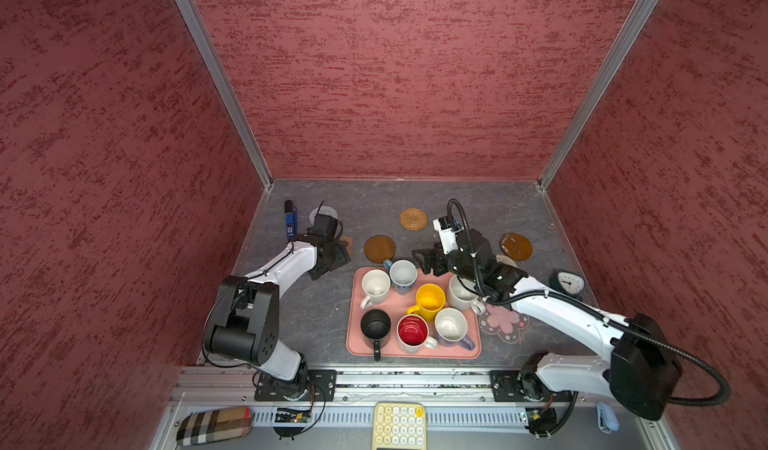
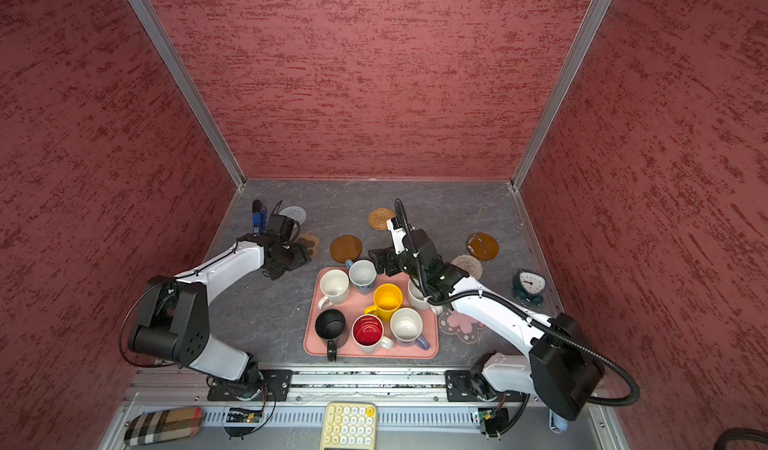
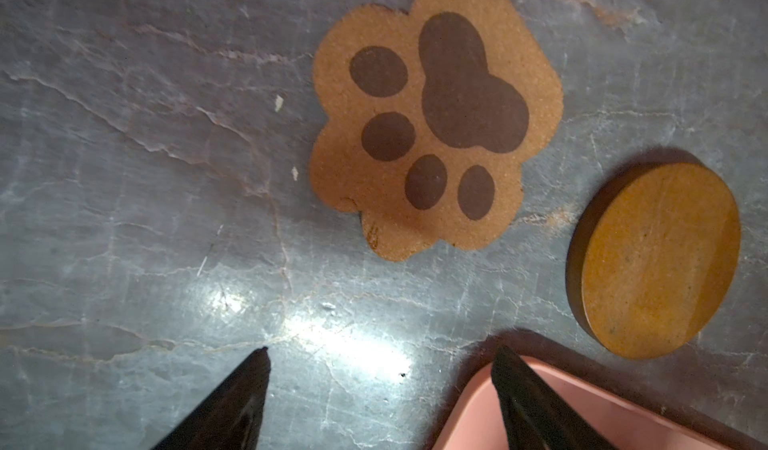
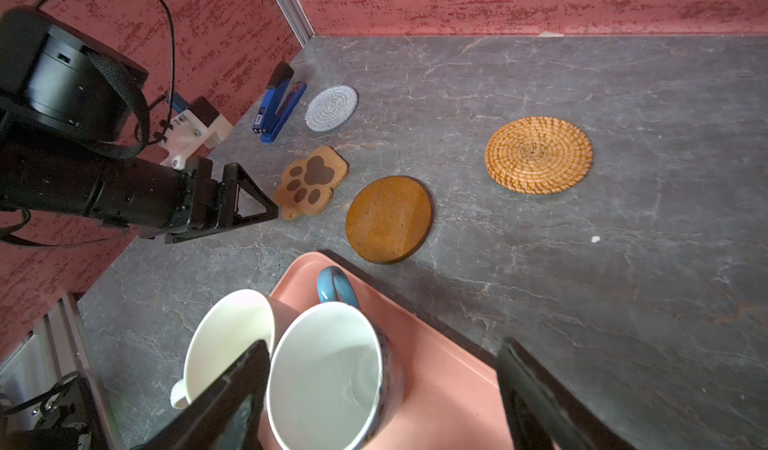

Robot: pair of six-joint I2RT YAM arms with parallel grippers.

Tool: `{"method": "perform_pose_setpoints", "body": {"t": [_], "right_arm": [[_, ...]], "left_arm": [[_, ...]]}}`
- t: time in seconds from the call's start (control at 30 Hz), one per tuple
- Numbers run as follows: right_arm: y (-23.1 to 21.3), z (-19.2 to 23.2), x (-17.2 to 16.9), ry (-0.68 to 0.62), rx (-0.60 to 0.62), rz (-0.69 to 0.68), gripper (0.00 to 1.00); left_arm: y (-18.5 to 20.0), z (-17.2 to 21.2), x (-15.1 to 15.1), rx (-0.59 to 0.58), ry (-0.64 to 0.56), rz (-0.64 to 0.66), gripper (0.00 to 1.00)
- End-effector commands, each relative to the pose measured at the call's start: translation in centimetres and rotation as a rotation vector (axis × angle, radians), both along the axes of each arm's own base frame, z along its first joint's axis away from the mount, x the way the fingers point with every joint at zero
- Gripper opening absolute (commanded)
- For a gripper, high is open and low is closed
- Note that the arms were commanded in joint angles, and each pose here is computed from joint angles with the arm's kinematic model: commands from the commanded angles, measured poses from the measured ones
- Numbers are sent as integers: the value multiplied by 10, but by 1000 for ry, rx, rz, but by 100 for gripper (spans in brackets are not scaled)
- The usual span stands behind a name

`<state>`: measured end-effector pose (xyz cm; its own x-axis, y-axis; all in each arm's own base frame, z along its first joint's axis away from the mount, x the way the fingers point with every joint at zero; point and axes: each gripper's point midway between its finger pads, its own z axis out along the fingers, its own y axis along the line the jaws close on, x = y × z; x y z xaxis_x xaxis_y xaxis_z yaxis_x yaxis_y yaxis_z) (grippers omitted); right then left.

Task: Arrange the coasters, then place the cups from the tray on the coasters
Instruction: 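Lower the paw-print coaster beside the wicker coaster with the left gripper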

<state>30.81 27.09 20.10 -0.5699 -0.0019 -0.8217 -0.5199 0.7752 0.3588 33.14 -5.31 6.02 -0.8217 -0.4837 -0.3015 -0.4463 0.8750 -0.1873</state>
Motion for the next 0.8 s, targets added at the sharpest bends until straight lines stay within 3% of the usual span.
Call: {"method": "perform_pose_setpoints", "body": {"t": [0.0, 0.37, 0.77], "right_arm": [[6, 8, 3, 16, 14, 16, 86], [15, 8, 14, 33, 4, 14, 85], [18, 7, 23, 21, -17, 6, 86]], "left_arm": [[2, -8, 9, -33, -9, 13, 83], [26, -33, 29, 2, 33, 78, 74], [12, -47, 58, -45, 28, 68, 66]]}}
